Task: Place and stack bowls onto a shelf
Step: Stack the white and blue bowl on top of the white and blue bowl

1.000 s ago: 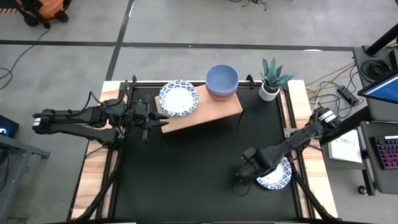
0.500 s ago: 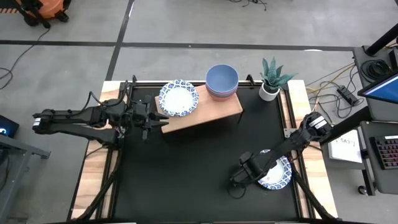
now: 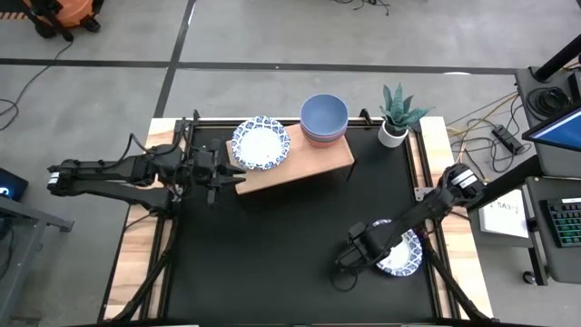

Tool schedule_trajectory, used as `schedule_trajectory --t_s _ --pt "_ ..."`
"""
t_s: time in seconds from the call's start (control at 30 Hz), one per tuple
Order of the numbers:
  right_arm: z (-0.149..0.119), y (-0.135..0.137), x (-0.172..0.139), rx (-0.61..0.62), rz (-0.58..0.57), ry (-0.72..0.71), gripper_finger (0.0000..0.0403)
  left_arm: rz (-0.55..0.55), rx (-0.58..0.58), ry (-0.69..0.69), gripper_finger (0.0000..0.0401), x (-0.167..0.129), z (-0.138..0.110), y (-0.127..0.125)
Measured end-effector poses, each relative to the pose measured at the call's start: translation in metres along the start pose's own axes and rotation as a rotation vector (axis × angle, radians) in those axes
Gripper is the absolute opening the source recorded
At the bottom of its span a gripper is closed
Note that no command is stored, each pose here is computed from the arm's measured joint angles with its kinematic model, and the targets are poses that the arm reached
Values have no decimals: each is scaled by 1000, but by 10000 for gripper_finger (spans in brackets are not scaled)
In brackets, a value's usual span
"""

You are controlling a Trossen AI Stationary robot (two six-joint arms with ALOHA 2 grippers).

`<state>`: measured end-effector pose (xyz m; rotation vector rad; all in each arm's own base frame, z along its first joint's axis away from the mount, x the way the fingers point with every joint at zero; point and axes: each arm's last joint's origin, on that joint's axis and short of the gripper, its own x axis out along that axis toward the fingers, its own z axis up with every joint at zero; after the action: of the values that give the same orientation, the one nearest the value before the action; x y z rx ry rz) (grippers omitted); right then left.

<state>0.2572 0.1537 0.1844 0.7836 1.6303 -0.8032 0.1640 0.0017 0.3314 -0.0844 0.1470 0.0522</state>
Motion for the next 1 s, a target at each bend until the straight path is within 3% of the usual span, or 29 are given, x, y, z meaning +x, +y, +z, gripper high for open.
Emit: schedule_trajectory --t_s 0.17,0.33,0.57,0.8,1.0 --pt "-3 1 -30 -89 117 3 14 -1 7 -9 80 -2 1 0" --pt "-4 10 -83 -267 298 -120 13 -3 25 -39 80 -8 4 0" --pt "-7 21 -171 -665 473 -597 13 -6 42 -89 80 -20 9 0" --pt "7 11 -227 -915 297 -1037 12 -9 46 -157 80 -37 14 0" --pt "46 10 -254 -1033 157 -1296 12 -12 44 -196 80 -48 17 1"
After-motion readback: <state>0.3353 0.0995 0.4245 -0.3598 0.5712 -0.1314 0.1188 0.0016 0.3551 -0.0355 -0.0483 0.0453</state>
